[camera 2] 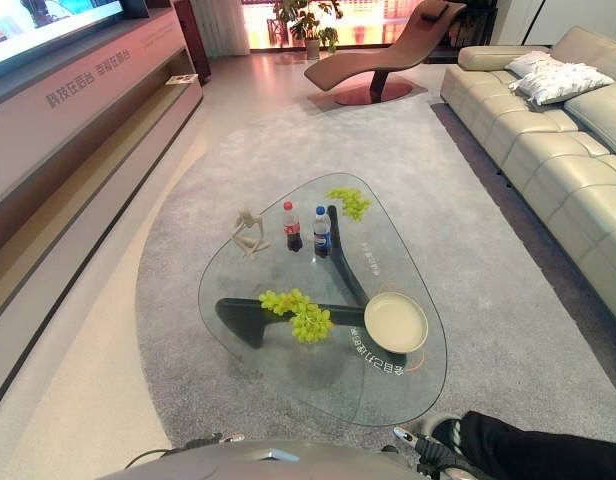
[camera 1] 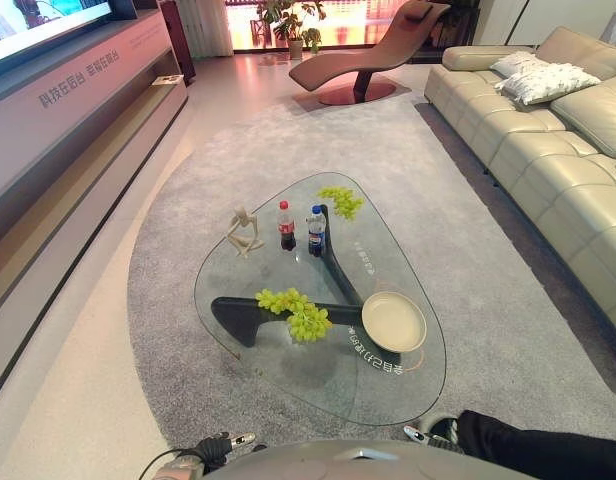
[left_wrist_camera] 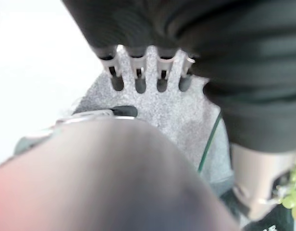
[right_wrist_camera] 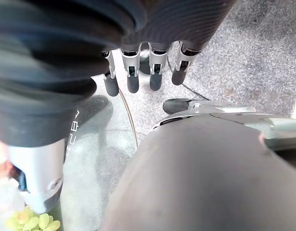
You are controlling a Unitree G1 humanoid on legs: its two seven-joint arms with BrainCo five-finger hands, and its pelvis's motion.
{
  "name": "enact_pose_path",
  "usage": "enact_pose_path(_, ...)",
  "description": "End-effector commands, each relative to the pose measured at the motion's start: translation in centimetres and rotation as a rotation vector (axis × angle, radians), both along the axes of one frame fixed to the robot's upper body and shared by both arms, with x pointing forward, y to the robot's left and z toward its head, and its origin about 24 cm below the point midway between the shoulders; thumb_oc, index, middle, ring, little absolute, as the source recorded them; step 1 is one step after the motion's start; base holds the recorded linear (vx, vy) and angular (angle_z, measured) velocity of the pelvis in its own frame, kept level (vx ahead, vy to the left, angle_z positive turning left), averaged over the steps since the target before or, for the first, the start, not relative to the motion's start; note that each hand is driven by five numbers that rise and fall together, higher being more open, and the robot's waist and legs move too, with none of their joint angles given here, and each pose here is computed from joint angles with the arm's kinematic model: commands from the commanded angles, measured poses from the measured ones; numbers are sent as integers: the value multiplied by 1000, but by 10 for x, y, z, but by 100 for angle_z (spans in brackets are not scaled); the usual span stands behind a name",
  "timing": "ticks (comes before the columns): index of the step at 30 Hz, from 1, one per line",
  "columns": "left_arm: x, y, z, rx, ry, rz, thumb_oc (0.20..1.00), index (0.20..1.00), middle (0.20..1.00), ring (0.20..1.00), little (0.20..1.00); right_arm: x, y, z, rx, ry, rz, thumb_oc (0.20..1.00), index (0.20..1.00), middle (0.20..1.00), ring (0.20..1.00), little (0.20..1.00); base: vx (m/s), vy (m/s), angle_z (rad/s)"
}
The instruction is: Pick up fruits into the plate
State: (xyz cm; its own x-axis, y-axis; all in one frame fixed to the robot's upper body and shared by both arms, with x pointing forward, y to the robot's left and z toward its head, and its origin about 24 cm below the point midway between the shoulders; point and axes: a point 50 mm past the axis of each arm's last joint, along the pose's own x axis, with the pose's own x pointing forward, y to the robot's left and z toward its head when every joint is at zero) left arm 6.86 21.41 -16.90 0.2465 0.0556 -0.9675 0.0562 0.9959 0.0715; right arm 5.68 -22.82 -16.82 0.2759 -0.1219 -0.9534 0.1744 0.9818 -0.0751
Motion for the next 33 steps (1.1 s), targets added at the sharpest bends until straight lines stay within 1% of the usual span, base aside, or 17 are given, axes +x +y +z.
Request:
enact_pose_path(1, 31, -3, 5, 45, -76, -87, 1000, 1000, 1000, 1000, 1000, 31, 14, 2, 34, -59, 44, 1000, 1000, 1000, 1000, 1000, 0, 0, 0)
enact_pose_path(5, 31, -1, 5, 31, -85, -41, 1000, 1000, 1000, 1000, 1000, 32, 13, 2, 36, -60, 45, 1000, 1000, 1000, 1000, 1000, 0, 0, 0)
enact_pose_path(15, 24, 2, 3, 100, -46, -25, 1000, 1000, 1000, 1000, 1000, 30, 16, 1, 37, -53, 52, 1000, 1000, 1000, 1000, 1000, 12, 0, 0)
enact_pose_path(21, 23, 2, 3, 116, -44, -27, 1000, 1000, 1000, 1000, 1000, 32, 17, 1, 36, -52, 62, 1000, 1000, 1000, 1000, 1000, 11, -2, 0)
enact_pose_path(24, 27, 3, 4, 132, -63, -54, 1000, 1000, 1000, 1000, 1000, 33, 16, 2, 37, -57, 67, 1000, 1000, 1000, 1000, 1000, 10, -4, -1)
enact_pose_path(31, 51, 0, 11, 174, -153, -187, 1000, 1000, 1000, 1000, 1000, 48, 12, 6, 24, -93, 92, 1000, 1000, 1000, 1000, 1000, -1, 2, -1)
enact_pose_path(32, 60, -3, 14, 178, -197, -204, 1000, 1000, 1000, 1000, 1000, 53, 11, 8, 21, -103, 100, 1000, 1000, 1000, 1000, 1000, -79, 18, -11)
enact_pose_path(33, 79, -4, 21, 189, -273, -227, 1000, 1000, 1000, 1000, 1000, 63, 8, 12, 12, -133, 112, 1000, 1000, 1000, 1000, 1000, -128, 29, -15)
